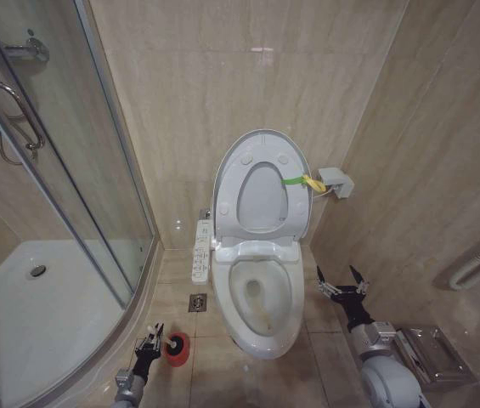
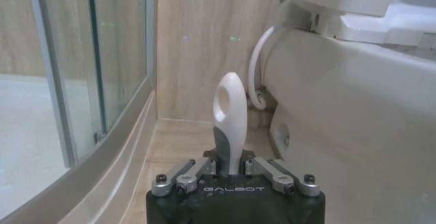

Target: Open the toilet lid, clean the toilet bowl with a toilet brush, close the toilet lid, and flush.

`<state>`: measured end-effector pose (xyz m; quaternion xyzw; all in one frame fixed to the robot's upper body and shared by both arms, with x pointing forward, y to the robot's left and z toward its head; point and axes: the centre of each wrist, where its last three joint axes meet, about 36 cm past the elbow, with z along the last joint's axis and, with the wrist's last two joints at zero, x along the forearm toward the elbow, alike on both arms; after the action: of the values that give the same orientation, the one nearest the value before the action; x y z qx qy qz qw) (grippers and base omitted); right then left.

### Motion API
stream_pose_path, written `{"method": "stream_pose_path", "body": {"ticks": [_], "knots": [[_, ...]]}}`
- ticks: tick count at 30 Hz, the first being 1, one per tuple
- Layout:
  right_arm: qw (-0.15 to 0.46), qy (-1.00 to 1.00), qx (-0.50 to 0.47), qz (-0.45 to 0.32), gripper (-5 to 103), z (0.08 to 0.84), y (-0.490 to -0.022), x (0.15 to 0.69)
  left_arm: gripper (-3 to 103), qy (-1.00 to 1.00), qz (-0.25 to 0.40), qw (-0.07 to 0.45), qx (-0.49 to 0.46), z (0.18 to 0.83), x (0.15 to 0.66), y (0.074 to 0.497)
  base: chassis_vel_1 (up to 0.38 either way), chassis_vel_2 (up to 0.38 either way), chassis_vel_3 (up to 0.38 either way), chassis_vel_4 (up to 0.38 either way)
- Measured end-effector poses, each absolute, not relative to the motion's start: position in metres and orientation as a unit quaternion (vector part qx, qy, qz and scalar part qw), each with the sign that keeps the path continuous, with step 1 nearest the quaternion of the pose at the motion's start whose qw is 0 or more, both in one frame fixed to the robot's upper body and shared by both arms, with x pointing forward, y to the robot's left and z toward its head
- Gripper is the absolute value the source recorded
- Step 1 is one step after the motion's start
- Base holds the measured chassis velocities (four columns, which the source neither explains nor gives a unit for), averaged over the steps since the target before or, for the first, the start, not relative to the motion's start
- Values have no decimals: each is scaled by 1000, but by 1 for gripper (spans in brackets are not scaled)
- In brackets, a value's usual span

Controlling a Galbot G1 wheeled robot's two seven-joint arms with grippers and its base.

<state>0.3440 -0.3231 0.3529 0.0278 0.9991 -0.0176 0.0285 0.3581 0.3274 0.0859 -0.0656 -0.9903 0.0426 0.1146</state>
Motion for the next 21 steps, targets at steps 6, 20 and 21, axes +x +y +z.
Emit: {"method": "stream_pose_path", "body": {"ticks": [6, 20, 21], "knots": [[28, 999, 28, -18, 100, 353, -323, 344, 24, -990, 44, 115, -68, 86, 356, 327, 0, 0, 0, 0], [28, 999, 28, -18, 100, 353, -323, 344, 78, -991, 45, 105, -73, 93, 352, 329, 0, 0, 0, 0], [28, 999, 28, -18, 100, 353, -323, 344, 78, -991, 45, 100, -75, 97, 351, 328, 0, 0, 0, 0]]}}
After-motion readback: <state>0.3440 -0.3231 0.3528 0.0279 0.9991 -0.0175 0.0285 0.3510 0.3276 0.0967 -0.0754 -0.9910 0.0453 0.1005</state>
